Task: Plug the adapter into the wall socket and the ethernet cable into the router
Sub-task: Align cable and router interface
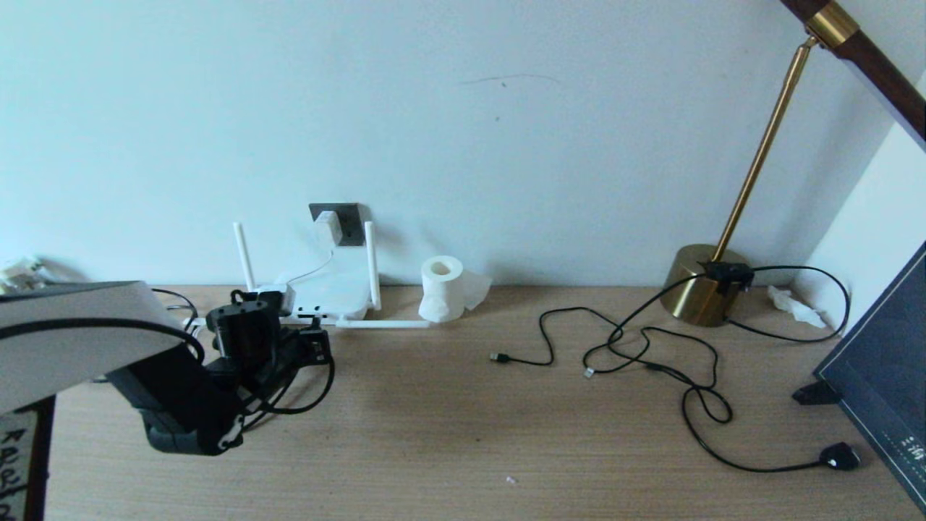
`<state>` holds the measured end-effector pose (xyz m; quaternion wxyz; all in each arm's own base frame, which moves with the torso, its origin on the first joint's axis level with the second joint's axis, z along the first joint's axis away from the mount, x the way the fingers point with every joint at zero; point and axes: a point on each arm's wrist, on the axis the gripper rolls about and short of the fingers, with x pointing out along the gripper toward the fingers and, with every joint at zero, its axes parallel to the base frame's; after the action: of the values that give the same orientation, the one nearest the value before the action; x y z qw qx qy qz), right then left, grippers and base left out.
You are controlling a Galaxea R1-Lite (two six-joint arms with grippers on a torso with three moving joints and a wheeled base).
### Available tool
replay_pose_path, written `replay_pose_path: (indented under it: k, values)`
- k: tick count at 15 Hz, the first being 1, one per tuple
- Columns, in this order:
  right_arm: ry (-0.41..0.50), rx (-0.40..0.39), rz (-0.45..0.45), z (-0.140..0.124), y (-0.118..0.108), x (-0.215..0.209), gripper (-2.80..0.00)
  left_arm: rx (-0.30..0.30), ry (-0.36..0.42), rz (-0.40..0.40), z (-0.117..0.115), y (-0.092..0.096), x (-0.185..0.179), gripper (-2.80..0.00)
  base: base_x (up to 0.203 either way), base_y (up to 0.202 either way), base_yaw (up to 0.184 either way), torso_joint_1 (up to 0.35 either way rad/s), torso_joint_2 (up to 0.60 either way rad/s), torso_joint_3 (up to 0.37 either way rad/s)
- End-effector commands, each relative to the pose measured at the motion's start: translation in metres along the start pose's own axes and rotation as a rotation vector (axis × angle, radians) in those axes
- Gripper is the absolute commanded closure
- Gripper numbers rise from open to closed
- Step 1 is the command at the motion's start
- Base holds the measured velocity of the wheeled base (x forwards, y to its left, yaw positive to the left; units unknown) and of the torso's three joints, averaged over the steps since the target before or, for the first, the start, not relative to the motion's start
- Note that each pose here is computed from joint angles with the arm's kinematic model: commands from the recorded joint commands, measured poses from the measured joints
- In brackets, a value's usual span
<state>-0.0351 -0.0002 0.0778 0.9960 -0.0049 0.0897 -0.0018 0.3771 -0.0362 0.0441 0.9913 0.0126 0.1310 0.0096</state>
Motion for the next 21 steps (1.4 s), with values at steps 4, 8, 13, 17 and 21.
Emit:
replay_pose_path:
  k: [4,8,13,17,21]
  values:
    - [0.003,-0.001,0.0,-0.0001,0.0,0.0001,-2.8,-0.003,-0.008,0.003,0.0016,0.001,-0.0016,0.0,0.0,0.0,0.0,0.0,0.0,0.0]
    - [0.003,-0.002,0.0,-0.0001,0.0,0.0001,-2.8,-0.005,-0.011,0.007,0.0023,0.0025,-0.001,0.0,0.0,0.0,0.0,0.0,0.0,0.0]
    - [0.003,-0.002,0.0,-0.0001,0.0,0.0001,-2.8,-0.005,-0.008,0.007,0.0007,0.0027,0.0007,0.0,0.0,0.0,0.0,0.0,0.0,0.0]
    - [0.003,-0.001,0.0,-0.0001,0.0,0.0001,-2.8,-0.005,-0.008,0.007,0.0007,0.0028,0.0008,0.0,0.0,0.0,0.0,0.0,0.0,0.0]
    - [0.003,-0.002,0.0,-0.0001,0.0,0.0001,-2.8,-0.005,-0.008,0.007,0.0005,0.0028,0.0012,0.0,0.0,0.0,0.0,0.0,0.0,0.0]
